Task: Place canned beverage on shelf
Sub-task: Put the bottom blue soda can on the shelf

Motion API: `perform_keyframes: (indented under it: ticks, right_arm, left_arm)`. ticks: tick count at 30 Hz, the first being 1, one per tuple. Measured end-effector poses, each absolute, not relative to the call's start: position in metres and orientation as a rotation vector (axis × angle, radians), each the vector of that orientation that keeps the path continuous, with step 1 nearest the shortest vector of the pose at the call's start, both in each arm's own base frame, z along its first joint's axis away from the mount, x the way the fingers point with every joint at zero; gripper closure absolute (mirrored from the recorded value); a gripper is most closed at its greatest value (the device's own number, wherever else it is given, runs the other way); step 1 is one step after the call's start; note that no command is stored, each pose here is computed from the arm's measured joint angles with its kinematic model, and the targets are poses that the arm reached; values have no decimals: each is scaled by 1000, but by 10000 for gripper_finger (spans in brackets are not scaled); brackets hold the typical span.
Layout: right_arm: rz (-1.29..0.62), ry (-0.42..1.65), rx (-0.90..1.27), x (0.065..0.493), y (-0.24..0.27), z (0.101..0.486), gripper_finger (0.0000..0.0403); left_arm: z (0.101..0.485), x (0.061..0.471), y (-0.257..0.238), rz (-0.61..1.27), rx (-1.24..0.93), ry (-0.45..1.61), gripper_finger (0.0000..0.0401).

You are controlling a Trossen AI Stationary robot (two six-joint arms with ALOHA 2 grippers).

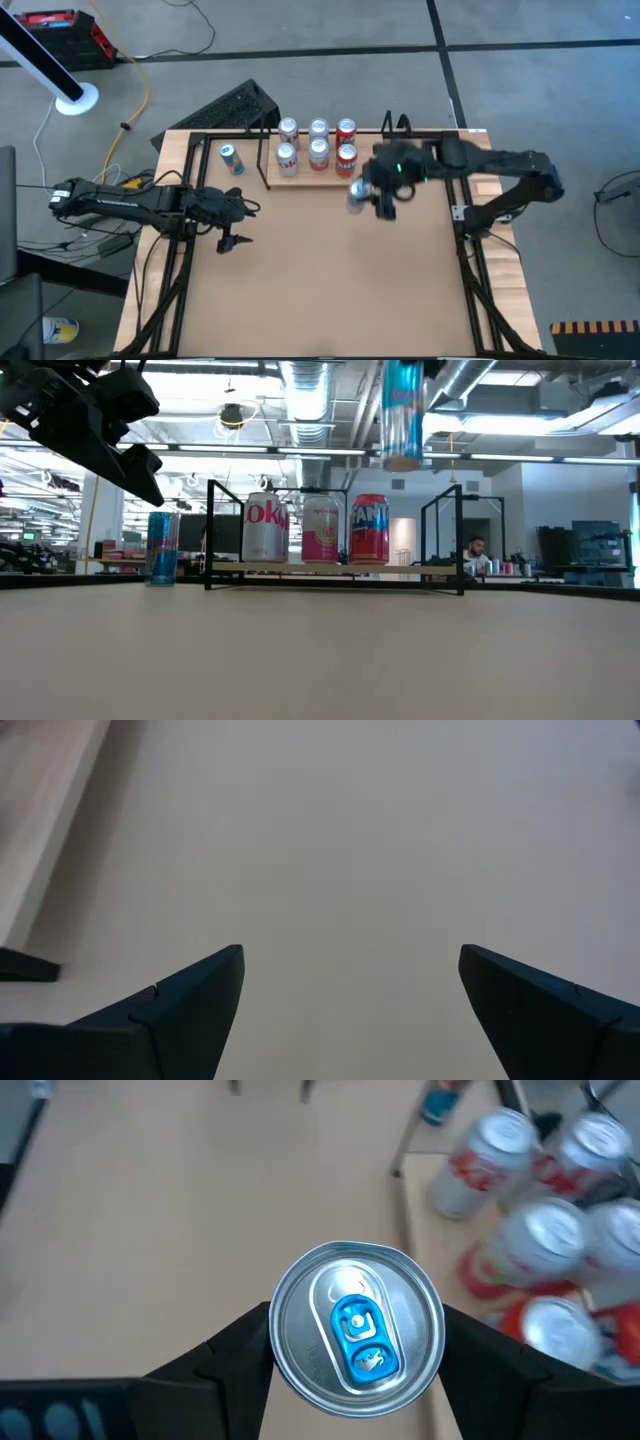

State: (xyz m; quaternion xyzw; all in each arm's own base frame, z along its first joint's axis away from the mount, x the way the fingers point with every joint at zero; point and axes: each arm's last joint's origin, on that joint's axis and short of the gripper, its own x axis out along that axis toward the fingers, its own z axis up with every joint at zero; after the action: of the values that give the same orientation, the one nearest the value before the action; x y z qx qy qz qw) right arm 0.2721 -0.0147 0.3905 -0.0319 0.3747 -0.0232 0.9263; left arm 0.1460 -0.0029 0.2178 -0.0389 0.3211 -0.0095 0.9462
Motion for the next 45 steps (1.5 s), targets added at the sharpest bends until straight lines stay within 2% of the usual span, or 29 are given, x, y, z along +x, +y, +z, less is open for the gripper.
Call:
perform_keyframes:
  ticks: [8,11,23,32,45]
  right_arm:
    - [-31,744,-5,262,-79,388,143]
    - [-85,750,17,256,-97,387,143]
    - [-179,761,-3,243,-150,379,143]
    - [-248,859,33,231,-200,354,143]
    - [-240,891,80,227,-270,303,143]
  left_arm:
    - [217,146,-3,-13,-77,660,46]
    - [217,146,-3,-13,-77,661,46]
    - [217,146,-3,-28,-82,662,46]
    - [217,146,-3,-23,-80,661,46]
    - [217,146,-3,-20,-79,661,46]
